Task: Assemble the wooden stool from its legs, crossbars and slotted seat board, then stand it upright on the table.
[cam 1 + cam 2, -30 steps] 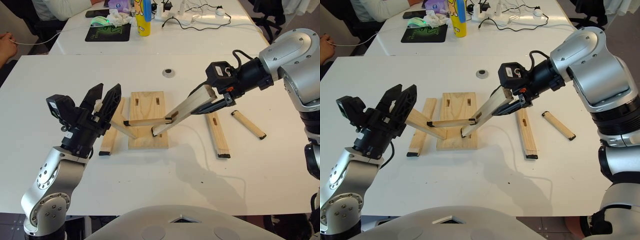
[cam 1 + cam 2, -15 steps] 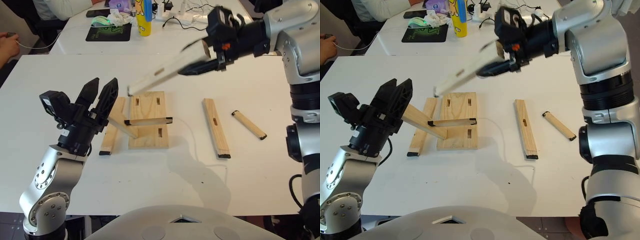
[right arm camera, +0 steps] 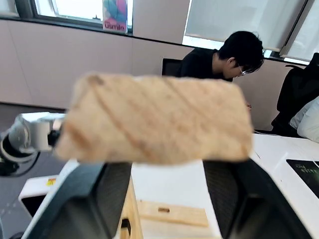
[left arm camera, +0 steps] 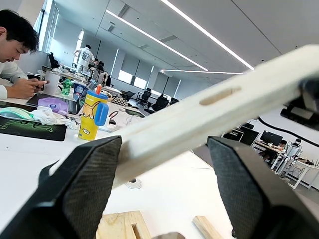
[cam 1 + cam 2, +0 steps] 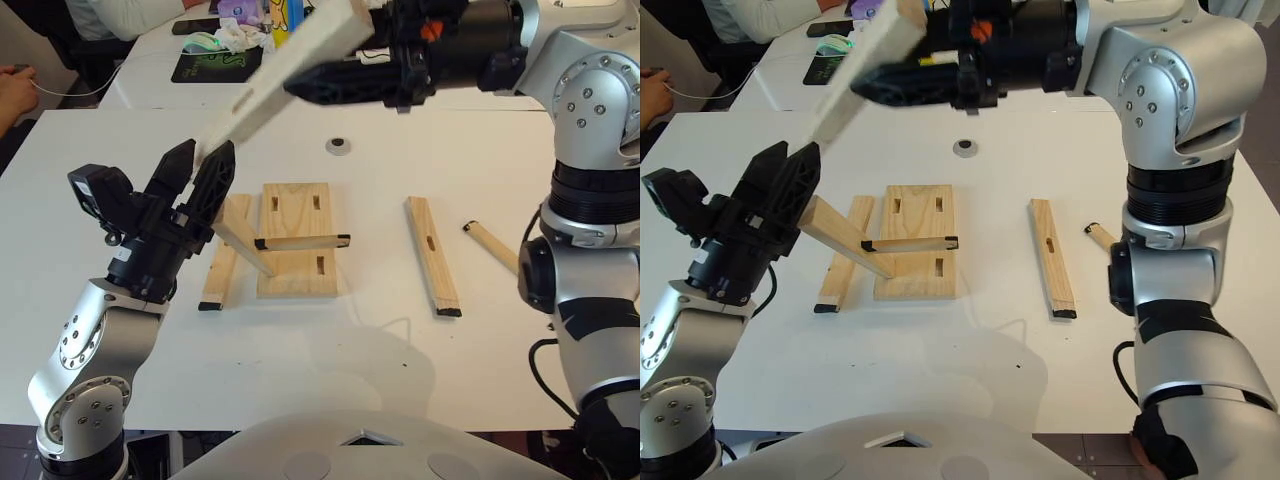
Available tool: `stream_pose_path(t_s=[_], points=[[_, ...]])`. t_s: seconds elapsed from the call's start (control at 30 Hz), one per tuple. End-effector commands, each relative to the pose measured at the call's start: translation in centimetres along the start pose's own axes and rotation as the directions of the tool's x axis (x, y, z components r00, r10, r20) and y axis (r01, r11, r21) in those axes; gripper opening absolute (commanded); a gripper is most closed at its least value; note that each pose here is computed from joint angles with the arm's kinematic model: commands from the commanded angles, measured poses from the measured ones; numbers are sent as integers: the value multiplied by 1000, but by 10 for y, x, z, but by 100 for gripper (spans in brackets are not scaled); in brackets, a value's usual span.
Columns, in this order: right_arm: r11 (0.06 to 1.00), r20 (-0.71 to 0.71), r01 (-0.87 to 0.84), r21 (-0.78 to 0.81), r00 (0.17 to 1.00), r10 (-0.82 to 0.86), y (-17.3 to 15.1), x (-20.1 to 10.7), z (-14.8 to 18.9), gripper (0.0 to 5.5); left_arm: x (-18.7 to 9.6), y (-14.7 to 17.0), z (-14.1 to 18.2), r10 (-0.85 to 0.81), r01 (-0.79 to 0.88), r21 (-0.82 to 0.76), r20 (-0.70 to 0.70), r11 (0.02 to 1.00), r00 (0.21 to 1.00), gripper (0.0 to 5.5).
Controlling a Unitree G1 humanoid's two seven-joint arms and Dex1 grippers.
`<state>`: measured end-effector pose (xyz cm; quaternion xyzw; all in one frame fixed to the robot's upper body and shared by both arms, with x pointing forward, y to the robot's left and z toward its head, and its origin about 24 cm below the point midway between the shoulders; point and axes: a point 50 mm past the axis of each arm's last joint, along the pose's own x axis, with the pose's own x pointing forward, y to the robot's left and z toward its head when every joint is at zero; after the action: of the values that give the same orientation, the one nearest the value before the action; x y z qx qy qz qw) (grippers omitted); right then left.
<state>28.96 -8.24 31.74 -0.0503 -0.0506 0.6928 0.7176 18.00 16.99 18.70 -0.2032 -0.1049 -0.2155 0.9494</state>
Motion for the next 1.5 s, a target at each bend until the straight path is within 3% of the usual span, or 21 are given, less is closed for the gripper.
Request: stream_pose_path(t_s=[0.03, 0.3, 0.53, 0.9, 1.23, 1.5], points=[[999, 79, -34, 13, 996, 33, 7, 8, 18, 206, 2, 0, -1, -8, 9, 6, -27, 1000, 1000, 318], [1000, 64, -3, 30, 998, 1, 9, 5, 12, 206, 2, 0, -1, -12, 12, 6, -35, 1000, 999, 318], [982, -78, 144, -125, 985, -154, -30, -45, -13, 206, 0, 1, 1, -11, 11, 5, -36, 1000, 999, 318], [999, -334, -41, -4, 942, 37, -12, -112, -70, 205, 2, 6, 2, -26, 26, 2, -59, 1000, 998, 318], [996, -294, -40, 85, 954, 64, 14, -108, -113, 205, 8, 13, 2, -60, 59, -6, -96, 998, 994, 318], [997, -204, 10, 80, 979, 6, 35, -99, -105, 205, 12, 26, 0, -89, 89, -13, -174, 996, 981, 318]])
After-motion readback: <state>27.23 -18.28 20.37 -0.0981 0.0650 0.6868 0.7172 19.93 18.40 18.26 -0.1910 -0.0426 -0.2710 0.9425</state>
